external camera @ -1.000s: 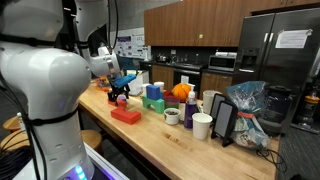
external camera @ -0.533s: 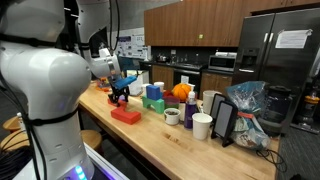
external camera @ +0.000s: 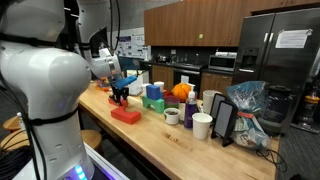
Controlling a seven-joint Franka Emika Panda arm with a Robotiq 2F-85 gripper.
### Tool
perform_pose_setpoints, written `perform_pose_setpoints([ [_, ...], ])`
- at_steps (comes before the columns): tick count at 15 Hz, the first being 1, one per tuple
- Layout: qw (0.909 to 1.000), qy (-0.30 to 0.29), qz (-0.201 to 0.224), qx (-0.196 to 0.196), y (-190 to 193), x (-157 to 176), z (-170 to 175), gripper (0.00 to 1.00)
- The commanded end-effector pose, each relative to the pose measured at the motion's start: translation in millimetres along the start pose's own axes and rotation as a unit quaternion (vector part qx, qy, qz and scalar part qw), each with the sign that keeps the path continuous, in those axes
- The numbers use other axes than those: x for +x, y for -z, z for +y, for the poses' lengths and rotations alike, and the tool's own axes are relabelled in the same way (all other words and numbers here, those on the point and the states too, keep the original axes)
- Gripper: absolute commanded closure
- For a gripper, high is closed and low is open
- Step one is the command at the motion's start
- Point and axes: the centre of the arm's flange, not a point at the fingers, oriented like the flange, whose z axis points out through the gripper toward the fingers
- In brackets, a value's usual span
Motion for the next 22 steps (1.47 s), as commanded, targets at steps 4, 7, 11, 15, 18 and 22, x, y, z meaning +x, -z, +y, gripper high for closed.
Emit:
perform_pose_setpoints([
  [4,1.0000,0.002,0.002,-0.002,6.9,-2.3,1.3,0.84],
  [7,1.0000,-0.001,0.008,0.005,20.0,-3.8,0.0,0.84],
  [11,0.9998,-0.011,0.012,0.007,34.3,-4.2,-2.4,0.84],
  [15,0.9998,-0.017,0.012,0.002,53.9,-6.6,-2.1,0.84],
  [18,0.9996,-0.024,0.012,-0.002,70.7,-12.3,-2.1,0.84],
  [22,0.9992,-0.037,0.013,-0.008,97.8,-27.1,1.3,0.84],
])
